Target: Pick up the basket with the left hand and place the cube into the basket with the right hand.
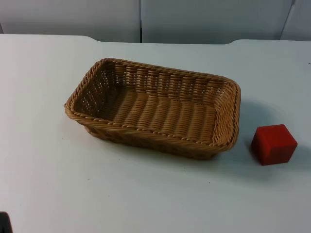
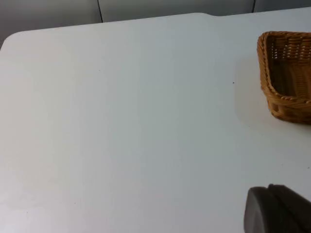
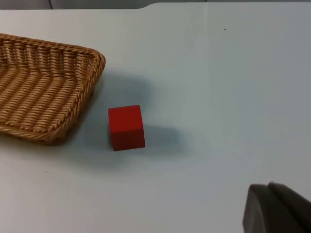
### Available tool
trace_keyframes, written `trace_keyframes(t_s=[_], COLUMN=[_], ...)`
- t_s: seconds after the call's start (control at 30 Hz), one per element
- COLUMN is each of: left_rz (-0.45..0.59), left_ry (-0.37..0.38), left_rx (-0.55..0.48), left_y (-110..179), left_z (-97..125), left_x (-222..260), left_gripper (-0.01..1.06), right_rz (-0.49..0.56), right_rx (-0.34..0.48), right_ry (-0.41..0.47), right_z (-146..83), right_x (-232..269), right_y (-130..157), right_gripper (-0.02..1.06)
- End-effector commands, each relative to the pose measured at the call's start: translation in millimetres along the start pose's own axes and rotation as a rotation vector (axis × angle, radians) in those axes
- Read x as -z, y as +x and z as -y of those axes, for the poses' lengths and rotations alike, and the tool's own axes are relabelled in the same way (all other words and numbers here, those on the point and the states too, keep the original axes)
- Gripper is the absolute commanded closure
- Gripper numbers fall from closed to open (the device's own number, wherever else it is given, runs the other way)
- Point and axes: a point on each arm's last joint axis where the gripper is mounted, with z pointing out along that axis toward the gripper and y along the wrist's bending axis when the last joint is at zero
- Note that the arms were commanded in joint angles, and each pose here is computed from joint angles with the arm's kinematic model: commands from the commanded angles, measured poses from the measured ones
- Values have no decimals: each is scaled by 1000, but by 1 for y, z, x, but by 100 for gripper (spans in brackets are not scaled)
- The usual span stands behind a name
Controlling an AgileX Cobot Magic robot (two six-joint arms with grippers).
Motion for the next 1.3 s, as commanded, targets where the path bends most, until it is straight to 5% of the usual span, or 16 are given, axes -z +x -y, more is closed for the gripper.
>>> trace_keyframes(t_s=[0.0, 0.17, 0.33, 0.37, 0.53, 0.63, 0.73, 0.87, 1.13, 1.27], left_rz=[13, -51, -295, -295, -569, -687, -797, -834, -813, -707], left_ry=[9, 154, 457, 457, 689, 710, 674, 660, 695, 726], left_rx=[1, -9, -53, -53, 10, 69, 118, 84, 80, -26], left_y=[0, -21, -68, -68, -76, -69, -56, -47, -62, -82], left_z=[0, 14, 43, 43, 67, 73, 75, 76, 85, 101], left_x=[0, -4, -51, -51, -125, -160, -206, -244, -299, -314], left_gripper=[105, 105, 105, 105, 98, 87, 61, 43, 40, 40], right_rz=[2, 2, 2, 2, 2, 2, 2, 2, 2, 2], right_rx=[-5, -5, -5, -5, -5, -5, -5, -5, -5, -5], right_ry=[8, 8, 8, 8, 8, 8, 8, 8, 8, 8], right_z=[0, 0, 0, 0, 0, 0, 0, 0, 0, 0], right_x=[-1, -1, -1, -1, -1, -1, -1, -1, -1, -1], right_y=[1, 1, 1, 1, 1, 1, 1, 1, 1, 1], right_gripper=[105, 105, 105, 105, 105, 105, 105, 105, 105, 105])
